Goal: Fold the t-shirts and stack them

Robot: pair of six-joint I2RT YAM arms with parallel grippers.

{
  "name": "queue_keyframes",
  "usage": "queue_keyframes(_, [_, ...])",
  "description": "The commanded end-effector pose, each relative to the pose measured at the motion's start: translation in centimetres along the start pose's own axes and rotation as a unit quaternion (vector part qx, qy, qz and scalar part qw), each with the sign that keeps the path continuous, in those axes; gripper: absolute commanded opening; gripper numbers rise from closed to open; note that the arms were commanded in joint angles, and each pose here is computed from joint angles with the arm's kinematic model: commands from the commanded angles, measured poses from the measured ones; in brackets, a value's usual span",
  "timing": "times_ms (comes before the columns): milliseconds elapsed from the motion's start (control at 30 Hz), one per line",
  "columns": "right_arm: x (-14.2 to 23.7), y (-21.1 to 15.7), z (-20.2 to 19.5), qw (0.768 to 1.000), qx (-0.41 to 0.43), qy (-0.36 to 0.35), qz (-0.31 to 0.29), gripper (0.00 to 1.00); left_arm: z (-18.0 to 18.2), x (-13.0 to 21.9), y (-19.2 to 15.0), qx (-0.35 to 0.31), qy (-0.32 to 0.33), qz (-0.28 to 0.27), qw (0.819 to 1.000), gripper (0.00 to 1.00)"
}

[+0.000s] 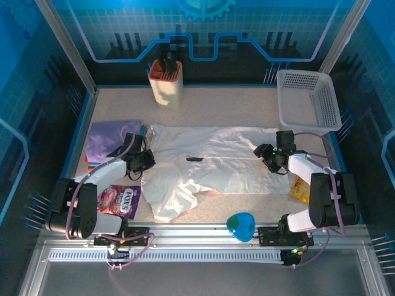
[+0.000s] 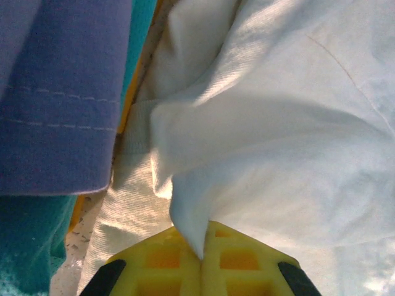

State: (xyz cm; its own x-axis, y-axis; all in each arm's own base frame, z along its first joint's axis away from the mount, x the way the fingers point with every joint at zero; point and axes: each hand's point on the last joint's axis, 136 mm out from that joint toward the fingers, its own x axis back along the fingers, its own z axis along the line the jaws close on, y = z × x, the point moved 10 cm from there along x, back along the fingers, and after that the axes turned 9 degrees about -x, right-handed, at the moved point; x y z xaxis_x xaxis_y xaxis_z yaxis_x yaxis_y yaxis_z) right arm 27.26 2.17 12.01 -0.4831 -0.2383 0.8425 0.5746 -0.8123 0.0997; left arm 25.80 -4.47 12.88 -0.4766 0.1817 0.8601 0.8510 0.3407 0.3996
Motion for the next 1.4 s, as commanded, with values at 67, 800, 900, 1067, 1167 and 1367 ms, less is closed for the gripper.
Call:
queue_keyframes(67, [-0.9,-0.3,-0.5,1.0,-0.022,-0.009,-0.002,0.65,-0.4,0.5,0.5,-0.006,0.004,-0.004,1.0,0.0])
queue_keyframes(800, [0.0,2.6,-0.3,0.998,-0.034,0.007,-0.042,0.52,-0.4,0.7,0.4,-0.008,0.006,-0.005,1.0,0.0])
queue_keyframes(900, [0.0,3.1,-0.2,0.998,-0.034,0.009,-0.047,0.5,-0.4,0.6,0.5,-0.006,0.004,-0.004,1.0,0.0])
queue_keyframes(1067, [-0.2,3.5,-0.1,0.998,-0.035,0.01,-0.048,0.44,-0.4,0.7,0.5,-0.007,0.003,-0.004,1.0,0.0])
queue_keyframes(1167, [-0.2,3.6,-0.1,0.998,-0.032,0.013,-0.05,0.34,-0.4,0.9,0.5,-0.009,0.005,-0.006,1.0,0.0])
queue_keyframes(1367, [-0.2,3.9,-0.2,0.998,-0.027,0.008,-0.053,0.19,-0.9,1.4,0.9,-0.001,-0.012,-0.004,1.0,0.0])
